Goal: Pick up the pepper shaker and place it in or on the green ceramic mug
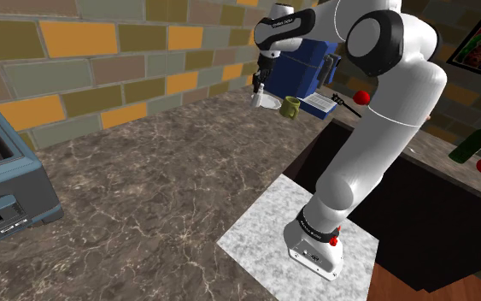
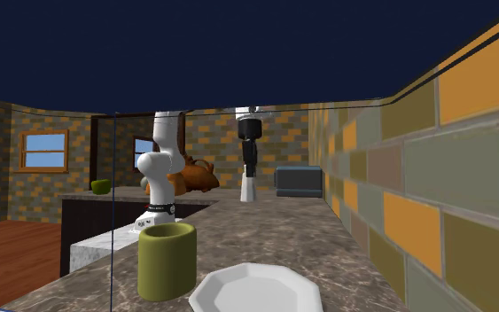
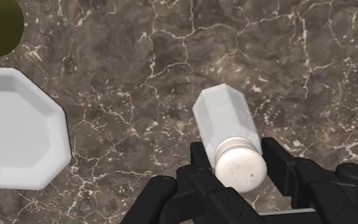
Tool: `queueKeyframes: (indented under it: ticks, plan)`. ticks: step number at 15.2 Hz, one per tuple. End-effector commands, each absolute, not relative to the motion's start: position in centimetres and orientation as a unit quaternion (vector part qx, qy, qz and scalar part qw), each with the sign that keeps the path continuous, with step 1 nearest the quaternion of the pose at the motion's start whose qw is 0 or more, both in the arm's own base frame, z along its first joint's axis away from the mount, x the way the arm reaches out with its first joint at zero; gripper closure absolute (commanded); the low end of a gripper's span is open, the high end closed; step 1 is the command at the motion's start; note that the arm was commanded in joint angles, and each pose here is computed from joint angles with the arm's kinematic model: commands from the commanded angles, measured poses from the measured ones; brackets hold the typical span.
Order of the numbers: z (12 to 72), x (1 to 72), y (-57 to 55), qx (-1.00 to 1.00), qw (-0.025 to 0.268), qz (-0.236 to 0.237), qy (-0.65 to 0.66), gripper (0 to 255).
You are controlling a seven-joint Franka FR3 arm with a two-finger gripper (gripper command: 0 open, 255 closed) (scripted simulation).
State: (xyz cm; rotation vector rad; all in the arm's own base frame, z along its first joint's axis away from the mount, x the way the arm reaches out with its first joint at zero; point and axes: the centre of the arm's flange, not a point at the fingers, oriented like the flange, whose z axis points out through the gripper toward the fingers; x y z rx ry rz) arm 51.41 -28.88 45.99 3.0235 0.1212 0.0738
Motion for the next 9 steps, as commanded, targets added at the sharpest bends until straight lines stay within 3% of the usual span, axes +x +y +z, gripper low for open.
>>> queueKeyframes:
  ticks: [1,9]
  plan:
    - [47.1,51.4,-28.8,0.997,0.057,0.024,0.040,255]
    - [51.3,51.4,-28.8,0.997,0.057,0.024,0.040,255]
